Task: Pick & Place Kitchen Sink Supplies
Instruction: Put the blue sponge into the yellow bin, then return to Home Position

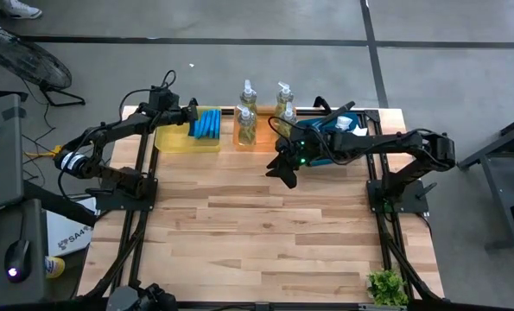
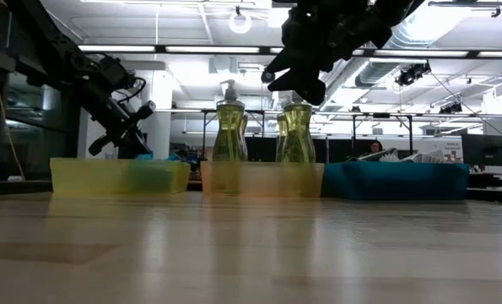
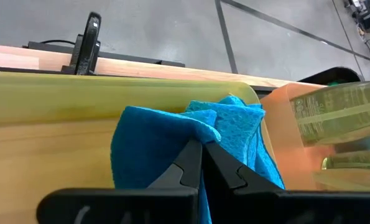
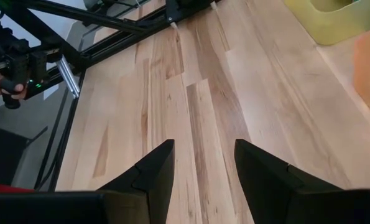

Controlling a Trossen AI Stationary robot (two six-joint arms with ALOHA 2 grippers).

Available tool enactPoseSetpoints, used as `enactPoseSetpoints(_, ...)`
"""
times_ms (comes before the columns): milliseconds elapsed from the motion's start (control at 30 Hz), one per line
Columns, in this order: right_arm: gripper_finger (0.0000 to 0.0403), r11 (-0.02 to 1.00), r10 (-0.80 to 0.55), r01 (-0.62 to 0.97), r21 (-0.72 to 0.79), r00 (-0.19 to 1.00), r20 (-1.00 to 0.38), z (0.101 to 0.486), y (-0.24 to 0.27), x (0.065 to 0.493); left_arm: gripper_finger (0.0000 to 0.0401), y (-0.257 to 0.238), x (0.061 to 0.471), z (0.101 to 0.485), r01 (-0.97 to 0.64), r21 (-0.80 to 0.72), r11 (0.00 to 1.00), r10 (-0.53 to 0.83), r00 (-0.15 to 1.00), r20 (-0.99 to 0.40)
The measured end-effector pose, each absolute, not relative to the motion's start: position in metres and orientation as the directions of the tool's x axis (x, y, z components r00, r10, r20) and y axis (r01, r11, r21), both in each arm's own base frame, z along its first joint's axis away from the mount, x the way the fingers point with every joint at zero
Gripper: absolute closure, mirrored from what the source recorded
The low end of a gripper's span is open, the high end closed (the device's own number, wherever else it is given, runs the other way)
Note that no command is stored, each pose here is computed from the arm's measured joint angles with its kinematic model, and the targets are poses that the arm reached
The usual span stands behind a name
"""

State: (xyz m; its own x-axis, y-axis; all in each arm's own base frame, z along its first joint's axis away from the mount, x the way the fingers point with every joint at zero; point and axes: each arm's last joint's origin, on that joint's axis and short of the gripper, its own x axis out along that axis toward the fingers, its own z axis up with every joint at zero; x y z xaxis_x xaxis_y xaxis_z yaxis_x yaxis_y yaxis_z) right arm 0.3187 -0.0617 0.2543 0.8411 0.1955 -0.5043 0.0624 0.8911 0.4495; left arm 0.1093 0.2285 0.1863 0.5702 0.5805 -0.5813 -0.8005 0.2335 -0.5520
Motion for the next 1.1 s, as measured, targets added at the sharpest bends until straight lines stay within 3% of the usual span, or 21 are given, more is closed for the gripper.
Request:
enactPoseSetpoints(433,0.0242,0.889,0.21,0.05,0.456,0.839,-0.502,0.254,-0.061,0.319,0.0379,0.227,0.111,0.186,-0.799,-0.552,0.24,0.575,0.575,-0.582)
enactPoseSetpoints(867,0.0242,0.884,0.222,0.058,0.464,0.822,-0.525,0.252,-0.06,0.317,0.0283,0.227,0.114,0.187,-0.789,-0.555,0.264,0.57,0.591,-0.571)
enactPoseSetpoints(1100,0.0242,0.881,0.223,0.063,0.47,0.819,-0.529,0.252,-0.06,0.317,0.0219,0.234,0.12,0.204,-0.705,-0.603,0.373,0.597,0.68,-0.426)
